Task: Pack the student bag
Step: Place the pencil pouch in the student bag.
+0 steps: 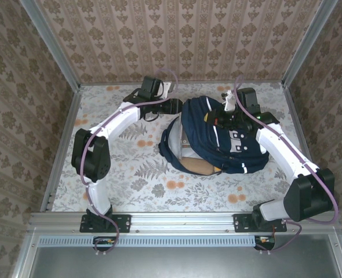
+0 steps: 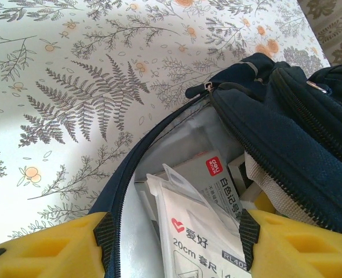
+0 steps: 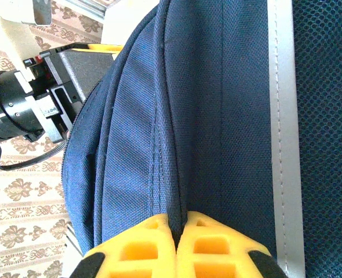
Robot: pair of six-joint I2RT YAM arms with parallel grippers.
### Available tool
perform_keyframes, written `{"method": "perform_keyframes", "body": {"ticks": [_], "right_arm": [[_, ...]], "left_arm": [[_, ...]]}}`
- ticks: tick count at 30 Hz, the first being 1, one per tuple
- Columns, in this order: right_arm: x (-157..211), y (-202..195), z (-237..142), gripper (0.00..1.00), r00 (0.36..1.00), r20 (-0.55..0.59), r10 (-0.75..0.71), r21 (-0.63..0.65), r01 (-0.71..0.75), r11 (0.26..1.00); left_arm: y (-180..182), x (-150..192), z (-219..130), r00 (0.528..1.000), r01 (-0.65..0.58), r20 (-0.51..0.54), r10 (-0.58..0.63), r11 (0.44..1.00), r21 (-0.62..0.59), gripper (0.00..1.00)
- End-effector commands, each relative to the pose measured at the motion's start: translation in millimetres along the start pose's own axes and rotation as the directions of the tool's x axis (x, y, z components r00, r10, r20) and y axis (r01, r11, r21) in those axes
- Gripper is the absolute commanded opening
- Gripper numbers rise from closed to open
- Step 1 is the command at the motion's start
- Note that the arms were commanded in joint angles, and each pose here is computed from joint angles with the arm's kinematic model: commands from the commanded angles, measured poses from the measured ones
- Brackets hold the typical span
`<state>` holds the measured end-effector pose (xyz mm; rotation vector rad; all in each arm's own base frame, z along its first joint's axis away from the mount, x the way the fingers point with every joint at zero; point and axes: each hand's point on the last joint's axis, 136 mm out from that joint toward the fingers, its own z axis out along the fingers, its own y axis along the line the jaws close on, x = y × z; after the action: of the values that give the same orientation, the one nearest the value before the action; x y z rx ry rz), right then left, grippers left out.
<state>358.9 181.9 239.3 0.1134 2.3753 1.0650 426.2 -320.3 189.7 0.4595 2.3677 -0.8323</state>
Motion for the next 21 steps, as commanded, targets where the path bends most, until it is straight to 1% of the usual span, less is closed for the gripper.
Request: {"method": "perform_keyframes", "body": {"ticks": [1,3,7,8,9,15,17,19,21], "right_arm": [[-18,41,-18,0.03,0.994,0.08,-0.076,-0.137,0.086,0.987],[-18,40,-18,0.03,0.994,0.079,-0.074,-0.137,0.084,0.987],[-18,38,-16,0.03,0.995,0.079,-0.067,-0.136,0.078,0.988],[-18,38,-15,0.03,0.995,0.076,-0.064,-0.137,0.074,0.988],[-18,38,-15,0.03,0.995,0.076,-0.062,-0.139,0.073,0.988],[-18,38,-14,0.03,0.995,0.074,-0.061,-0.142,0.071,0.987],[-18,39,-14,0.03,0.995,0.075,-0.061,-0.142,0.072,0.987],[-17,38,-14,0.03,0.995,0.073,-0.06,-0.14,0.07,0.988],[-16,37,-15,0.03,0.995,0.074,-0.061,-0.137,0.07,0.988]], "left_arm": [[8,34,3,0.992,0.05,-0.114,-0.053,0.998,-0.029,0.63],[9,39,-1,0.991,0.066,-0.117,-0.07,0.997,-0.043,0.66],[5,44,-15,0.991,0.107,-0.076,-0.109,0.994,-0.032,0.8],[3,43,-19,0.991,0.115,-0.064,-0.117,0.993,-0.024,0.83],[0,42,-23,0.991,0.118,-0.053,-0.119,0.993,-0.018,0.84],[-11,29,-45,0.994,0.113,-0.002,-0.113,0.994,-0.003,0.83],[-11,34,-42,0.993,0.118,-0.018,-0.118,0.993,0.002,0.79],[-14,41,-35,0.992,0.12,-0.045,-0.12,0.993,0.005,0.72],[-16,49,-27,0.991,0.111,-0.074,-0.112,0.994,-0.016,0.71]]}}
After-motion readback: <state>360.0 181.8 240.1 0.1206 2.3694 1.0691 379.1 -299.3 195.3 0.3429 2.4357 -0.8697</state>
